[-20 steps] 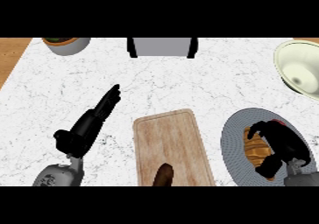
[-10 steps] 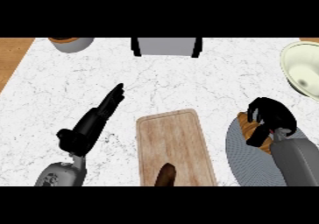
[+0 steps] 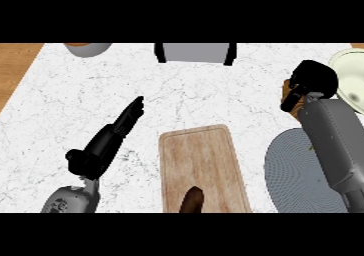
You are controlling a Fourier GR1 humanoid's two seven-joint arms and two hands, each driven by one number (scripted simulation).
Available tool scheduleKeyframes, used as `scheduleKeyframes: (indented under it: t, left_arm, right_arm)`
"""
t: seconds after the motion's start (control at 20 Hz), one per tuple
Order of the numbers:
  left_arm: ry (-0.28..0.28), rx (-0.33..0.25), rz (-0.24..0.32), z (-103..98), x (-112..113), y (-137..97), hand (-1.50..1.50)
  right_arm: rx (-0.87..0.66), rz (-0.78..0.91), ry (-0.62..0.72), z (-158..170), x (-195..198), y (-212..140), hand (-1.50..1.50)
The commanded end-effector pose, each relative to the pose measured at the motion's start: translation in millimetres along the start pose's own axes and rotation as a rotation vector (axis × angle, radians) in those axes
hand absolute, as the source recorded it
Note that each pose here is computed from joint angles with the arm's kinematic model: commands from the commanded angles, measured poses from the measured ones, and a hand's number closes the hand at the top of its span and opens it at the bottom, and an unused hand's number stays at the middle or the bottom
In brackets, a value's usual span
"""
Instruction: Pick the croissant from the placemat and place it in the bowl
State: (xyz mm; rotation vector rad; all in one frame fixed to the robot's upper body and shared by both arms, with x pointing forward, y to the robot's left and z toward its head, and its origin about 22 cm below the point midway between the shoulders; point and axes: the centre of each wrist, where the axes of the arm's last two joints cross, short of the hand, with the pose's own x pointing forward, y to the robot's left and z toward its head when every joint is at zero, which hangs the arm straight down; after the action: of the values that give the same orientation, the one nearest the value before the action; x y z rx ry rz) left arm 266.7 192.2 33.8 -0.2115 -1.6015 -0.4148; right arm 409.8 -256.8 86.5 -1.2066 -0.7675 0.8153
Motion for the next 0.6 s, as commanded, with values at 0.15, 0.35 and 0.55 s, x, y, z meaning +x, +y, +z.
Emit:
scheduleKeyframes:
  t: [0.15, 0.35, 0.55]
  left_arm:
    - [0.023, 0.015, 0.005, 1.9, -6.8, 1.1, 0.0]
    - [0.014, 0.038, 0.002, 5.0, 0.1, 10.6, 0.0]
    - [0.012, 0.017, 0.013, 7.2, -9.8, 2.9, 0.0]
  right_arm:
    - [-0.392, -0.204, 0.006, -5.9, 18.8, -58.2, 1.5]
    - [-0.486, -0.373, 0.013, -4.5, 27.2, -88.5, 1.5]
    - [-0.493, -0.443, 0.065, -27.2, 1.0, -103.4, 1.5]
